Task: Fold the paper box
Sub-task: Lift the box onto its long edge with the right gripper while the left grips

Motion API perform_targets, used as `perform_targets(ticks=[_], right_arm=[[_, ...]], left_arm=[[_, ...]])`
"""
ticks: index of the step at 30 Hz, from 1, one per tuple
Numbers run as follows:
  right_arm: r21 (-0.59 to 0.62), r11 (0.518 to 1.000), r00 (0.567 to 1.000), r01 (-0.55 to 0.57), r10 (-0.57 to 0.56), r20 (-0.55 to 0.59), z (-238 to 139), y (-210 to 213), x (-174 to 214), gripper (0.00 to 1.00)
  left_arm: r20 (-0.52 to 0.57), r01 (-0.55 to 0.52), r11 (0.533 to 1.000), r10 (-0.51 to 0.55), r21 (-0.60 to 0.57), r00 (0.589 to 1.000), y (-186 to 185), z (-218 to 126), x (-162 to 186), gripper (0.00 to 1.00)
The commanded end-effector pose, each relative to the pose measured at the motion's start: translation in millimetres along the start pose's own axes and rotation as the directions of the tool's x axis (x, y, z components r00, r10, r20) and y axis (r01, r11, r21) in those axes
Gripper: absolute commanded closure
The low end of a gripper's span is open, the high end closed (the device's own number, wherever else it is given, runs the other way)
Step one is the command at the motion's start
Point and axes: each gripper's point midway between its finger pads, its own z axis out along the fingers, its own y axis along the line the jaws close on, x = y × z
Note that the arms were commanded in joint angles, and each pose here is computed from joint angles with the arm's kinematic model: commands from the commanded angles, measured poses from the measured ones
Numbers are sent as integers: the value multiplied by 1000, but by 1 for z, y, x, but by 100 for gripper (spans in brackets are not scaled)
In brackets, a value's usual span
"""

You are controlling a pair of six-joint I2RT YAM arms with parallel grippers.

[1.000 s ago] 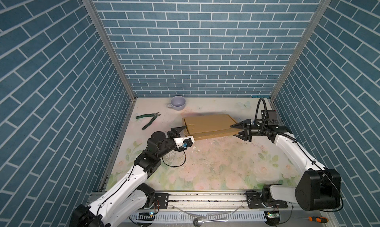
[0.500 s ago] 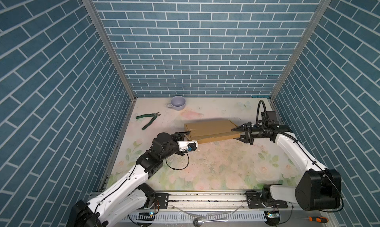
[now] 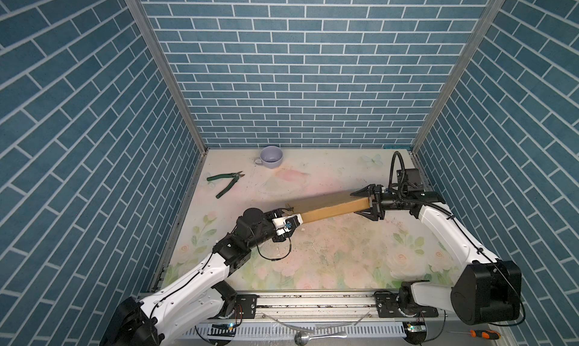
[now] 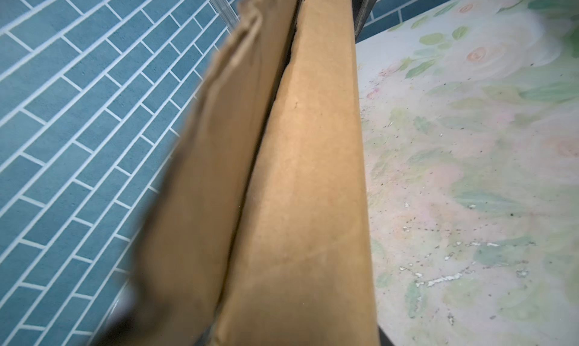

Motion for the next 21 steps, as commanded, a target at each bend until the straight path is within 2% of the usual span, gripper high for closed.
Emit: perform_targets(ticks=[1, 5, 9, 13, 16, 19, 21], right_arm=[[-45, 996, 997, 77, -77, 4, -5, 9, 4, 28], [-84, 989, 991, 122, -117, 62, -23, 21, -7, 26], [-75, 974, 972, 214, -204, 118, -43, 33, -11, 25], [4, 939, 927, 344, -341, 159, -62, 39, -5, 27], [222, 877, 848, 425, -472, 241, -82, 27, -12, 30], [378, 797, 773, 472, -580, 257, -97, 16, -19, 32], [478, 724, 709, 498, -657, 257, -106, 11, -24, 33]], left_arm=[[106, 101, 993, -107, 64, 989, -3, -5, -25, 78], [55, 217, 971, -223, 98, 973, 6, -9, -12, 78], [4, 284, 946, -288, 156, 958, 12, -10, 2, 78], [-49, 256, 949, -252, 184, 967, 15, -9, 15, 80], [-99, 279, 934, -263, 222, 960, 17, -6, 25, 83], [-112, 291, 924, -271, 249, 956, 19, 1, 34, 88], [-146, 279, 919, -246, 278, 958, 17, 3, 40, 90]])
